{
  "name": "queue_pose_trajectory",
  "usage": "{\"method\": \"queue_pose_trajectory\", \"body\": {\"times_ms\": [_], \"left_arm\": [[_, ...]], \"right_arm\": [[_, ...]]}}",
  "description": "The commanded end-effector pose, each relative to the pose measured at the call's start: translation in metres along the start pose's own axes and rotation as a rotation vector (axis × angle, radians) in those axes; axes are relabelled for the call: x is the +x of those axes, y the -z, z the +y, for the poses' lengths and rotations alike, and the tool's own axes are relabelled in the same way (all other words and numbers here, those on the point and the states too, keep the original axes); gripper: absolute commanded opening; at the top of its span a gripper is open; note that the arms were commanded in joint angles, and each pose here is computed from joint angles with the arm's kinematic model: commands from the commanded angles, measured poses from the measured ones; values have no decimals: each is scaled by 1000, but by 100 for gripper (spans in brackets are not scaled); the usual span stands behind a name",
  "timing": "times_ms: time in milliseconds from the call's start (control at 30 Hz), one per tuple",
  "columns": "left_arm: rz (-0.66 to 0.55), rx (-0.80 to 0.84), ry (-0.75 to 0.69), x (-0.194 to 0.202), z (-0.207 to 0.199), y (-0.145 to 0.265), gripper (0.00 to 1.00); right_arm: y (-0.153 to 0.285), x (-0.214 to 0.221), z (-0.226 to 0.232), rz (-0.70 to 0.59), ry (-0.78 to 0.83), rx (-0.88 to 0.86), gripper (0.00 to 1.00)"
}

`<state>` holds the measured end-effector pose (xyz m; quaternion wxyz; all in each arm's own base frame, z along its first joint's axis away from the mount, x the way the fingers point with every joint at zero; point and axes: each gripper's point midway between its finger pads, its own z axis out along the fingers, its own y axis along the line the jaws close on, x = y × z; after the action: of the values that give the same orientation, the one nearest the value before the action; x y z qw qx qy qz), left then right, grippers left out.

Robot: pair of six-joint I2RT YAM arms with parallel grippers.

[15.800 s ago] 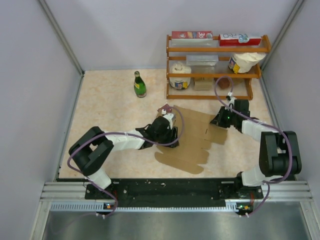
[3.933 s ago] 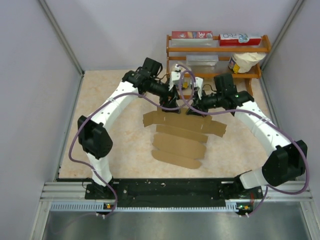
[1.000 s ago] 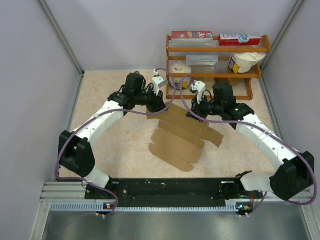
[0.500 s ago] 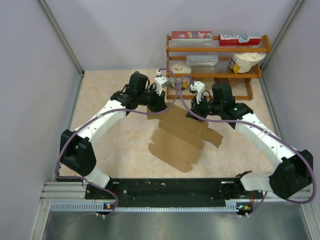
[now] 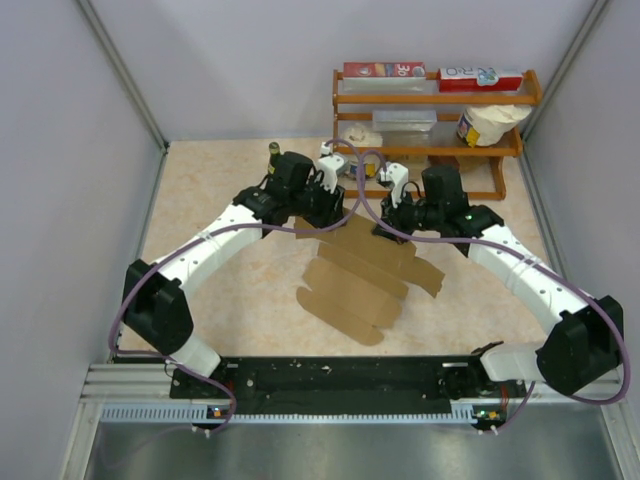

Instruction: Fold the paper box

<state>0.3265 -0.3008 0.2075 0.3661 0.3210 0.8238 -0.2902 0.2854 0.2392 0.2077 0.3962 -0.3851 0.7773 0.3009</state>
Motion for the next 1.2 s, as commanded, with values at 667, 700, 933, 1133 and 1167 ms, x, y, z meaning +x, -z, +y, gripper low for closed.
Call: {"method": "queue_pose_trajectory", "body": {"times_ms": [667,700,933,1133,1167], "left_arm": [[-159,111,47,-37,-26,-13,48],[-155,101,46,-35,-24,-13,48],[-162,39,86,-30,6,17,55],[-274,39,136,-38,29,56,59],[-293,29,140,-38,33,60,59]], "right_arm": [[-3,-16,7,-56,18,-32,0],[-3,-16,5,-56,19,-23,0],[-3,-12,-10,-39,-13,71,0],[-5,-8,-12,-29,-13,75,0],[-5,-7,-13,-25,-11,80,0]]}}
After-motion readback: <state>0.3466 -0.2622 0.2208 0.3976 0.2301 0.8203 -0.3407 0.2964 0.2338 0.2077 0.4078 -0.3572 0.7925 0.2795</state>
